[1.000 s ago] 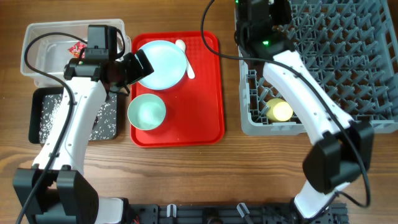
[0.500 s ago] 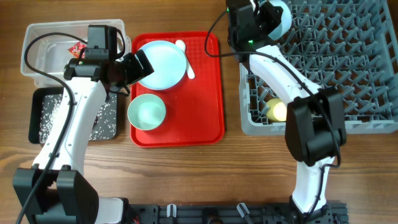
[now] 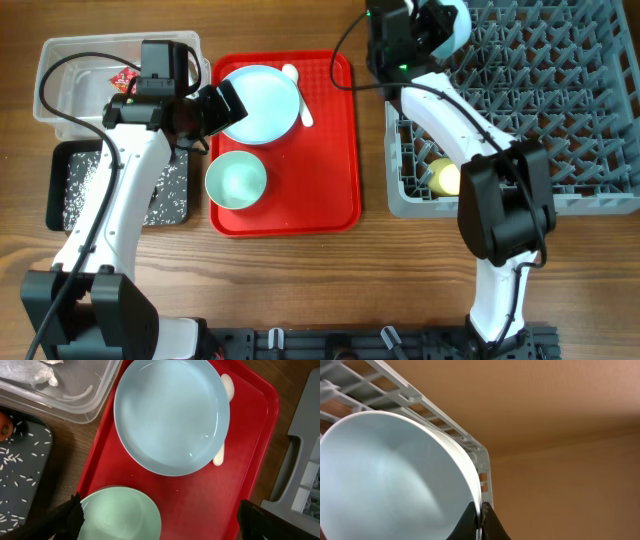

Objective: Sort waste into correct bins and load items into the dishwasher rack
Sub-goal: 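Carry the blue bowl with the right gripper and set it in the rack, then grasp the green bowl rim with the right gripper, then carry the green bowl with the right gripper and place it in the rack, then grasp the light-blue plate edge with the right gripper, then lift the plate with the right gripper and stand it in the rack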

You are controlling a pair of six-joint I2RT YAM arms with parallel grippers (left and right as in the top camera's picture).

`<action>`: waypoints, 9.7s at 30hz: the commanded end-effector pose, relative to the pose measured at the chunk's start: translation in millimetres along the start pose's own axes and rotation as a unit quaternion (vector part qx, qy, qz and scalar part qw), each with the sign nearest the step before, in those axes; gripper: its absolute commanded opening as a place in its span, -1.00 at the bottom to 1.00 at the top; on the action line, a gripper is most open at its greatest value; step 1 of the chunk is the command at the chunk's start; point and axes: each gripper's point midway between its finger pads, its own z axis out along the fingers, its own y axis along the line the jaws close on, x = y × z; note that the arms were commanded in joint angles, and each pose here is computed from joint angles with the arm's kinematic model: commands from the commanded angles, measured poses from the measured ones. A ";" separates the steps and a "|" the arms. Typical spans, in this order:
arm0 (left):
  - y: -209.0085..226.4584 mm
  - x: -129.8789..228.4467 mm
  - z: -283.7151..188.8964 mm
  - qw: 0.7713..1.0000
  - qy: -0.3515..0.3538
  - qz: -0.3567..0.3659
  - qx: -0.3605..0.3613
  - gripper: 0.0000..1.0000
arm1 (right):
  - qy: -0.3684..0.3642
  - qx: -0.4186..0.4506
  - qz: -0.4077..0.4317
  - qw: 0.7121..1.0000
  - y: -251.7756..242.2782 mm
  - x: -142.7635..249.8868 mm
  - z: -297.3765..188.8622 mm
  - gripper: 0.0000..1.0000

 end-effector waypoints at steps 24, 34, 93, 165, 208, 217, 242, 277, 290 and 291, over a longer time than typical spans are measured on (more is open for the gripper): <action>-0.6 -5.4 -2.9 1.000 -0.008 0.000 -0.001 1.00 | 0.012 0.004 0.050 0.999 20.8 13.6 9.0 -0.91; -0.5 -5.3 -2.9 1.000 -0.008 0.000 -0.001 1.00 | 0.006 -0.020 0.051 0.998 31.7 13.7 8.2 -0.91; 38.1 -79.0 -181.9 0.941 -0.269 -0.200 0.049 1.00 | 0.174 -0.691 0.251 0.655 231.8 4.8 -329.0 0.31; 76.9 -61.6 -173.1 0.940 -0.252 -0.225 -0.045 1.00 | 0.055 0.006 0.104 0.993 -84.4 106.9 -124.4 -0.91; 76.9 -61.6 -173.1 0.940 -0.252 -0.225 -0.045 1.00 | 0.064 -0.138 -0.038 0.988 59.0 104.7 -130.8 0.08; 76.9 -61.6 -173.1 0.940 -0.252 -0.225 -0.045 1.00 | 0.006 -0.181 0.002 0.983 80.3 72.4 -163.2 0.97; 76.9 -61.6 -173.1 0.940 -0.252 -0.225 -0.045 1.00 | 0.102 -0.592 0.424 0.677 214.3 -46.0 -269.6 0.50; 76.9 -61.5 -173.0 0.940 -0.252 -0.225 -0.045 1.00 | 0.179 -0.620 0.415 0.641 247.3 -26.2 -215.0 -0.91; 76.9 -61.6 -173.1 0.940 -0.252 -0.225 -0.045 1.00 | -0.071 -0.439 0.405 0.799 -15.7 -27.7 -190.3 -0.91; 76.9 -61.6 -173.1 0.940 -0.252 -0.225 -0.044 1.00 | -0.067 -0.379 0.422 0.821 -38.0 -16.9 -176.6 -0.91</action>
